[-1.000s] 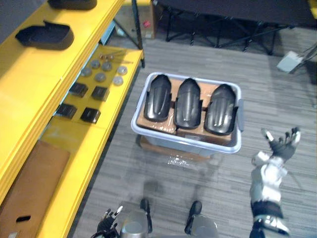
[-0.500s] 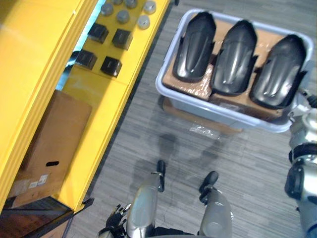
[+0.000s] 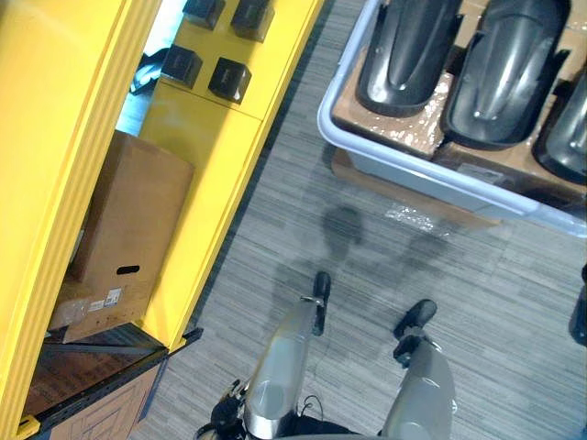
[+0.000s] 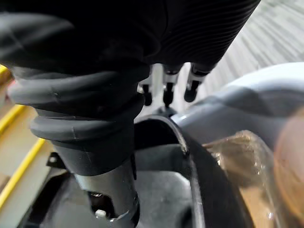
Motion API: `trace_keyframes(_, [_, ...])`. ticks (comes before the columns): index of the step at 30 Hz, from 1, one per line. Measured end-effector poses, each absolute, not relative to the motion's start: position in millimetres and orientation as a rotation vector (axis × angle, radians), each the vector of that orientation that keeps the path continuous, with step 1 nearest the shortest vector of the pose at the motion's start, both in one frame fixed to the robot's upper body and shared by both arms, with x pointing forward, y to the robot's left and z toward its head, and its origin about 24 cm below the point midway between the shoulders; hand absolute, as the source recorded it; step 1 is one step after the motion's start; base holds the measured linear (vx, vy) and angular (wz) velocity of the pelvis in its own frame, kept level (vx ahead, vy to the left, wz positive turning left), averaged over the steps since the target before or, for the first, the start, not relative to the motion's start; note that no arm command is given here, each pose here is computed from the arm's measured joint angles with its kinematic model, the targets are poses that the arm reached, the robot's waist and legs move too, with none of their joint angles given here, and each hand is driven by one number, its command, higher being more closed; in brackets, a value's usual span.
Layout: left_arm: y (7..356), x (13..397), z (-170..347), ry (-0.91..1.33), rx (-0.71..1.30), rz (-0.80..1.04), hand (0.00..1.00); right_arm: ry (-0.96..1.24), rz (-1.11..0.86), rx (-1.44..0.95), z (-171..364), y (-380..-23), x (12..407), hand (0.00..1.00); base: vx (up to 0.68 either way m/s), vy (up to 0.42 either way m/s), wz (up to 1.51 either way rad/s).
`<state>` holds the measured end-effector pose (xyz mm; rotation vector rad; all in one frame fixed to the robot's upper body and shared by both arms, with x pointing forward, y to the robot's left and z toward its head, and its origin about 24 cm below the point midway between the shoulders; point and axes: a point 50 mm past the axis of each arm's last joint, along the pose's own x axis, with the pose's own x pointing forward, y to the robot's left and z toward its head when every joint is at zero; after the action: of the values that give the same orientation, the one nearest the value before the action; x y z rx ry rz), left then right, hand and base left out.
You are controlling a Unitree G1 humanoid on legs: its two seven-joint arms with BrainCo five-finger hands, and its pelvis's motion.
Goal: Walk over and take plastic housings, then place them on the shelf
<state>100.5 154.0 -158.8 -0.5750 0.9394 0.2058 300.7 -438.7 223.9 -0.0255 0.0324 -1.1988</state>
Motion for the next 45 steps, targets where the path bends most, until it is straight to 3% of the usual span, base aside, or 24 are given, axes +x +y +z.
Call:
trace_keyframes(7, [138.4, 100.4, -160.4, 0.955, -0.625, 0.159, 0.0, 0.098, -1.291, -0.167, 241.6, -466.1, 269.5, 1.0, -0.06, 0.013, 0.06])
trace_keyframes(16, [131.7, 98.7, -160.8, 0.947, -0.673, 0.135, 0.0, 0.175, -1.256, -0.345, 244.2, -467.6, 268.5, 1.0, 0.04, 0.003, 0.01])
trace_keyframes(31, [144.2, 116.5, -151.5, 0.803, -0.736, 0.199, 0.0, 0.05, -1.123, -0.674, 260.0, -433.3, 305.3, 1.0, 0.02, -0.008, 0.0])
trace_keyframes(45, [178.5, 147.8, -128.5, 0.584, -0.744, 0.305, 0.0, 0.037, -1.074, -0.538, 230.9, -404.9, 329.7, 1.0, 0.02, -0.009, -0.02])
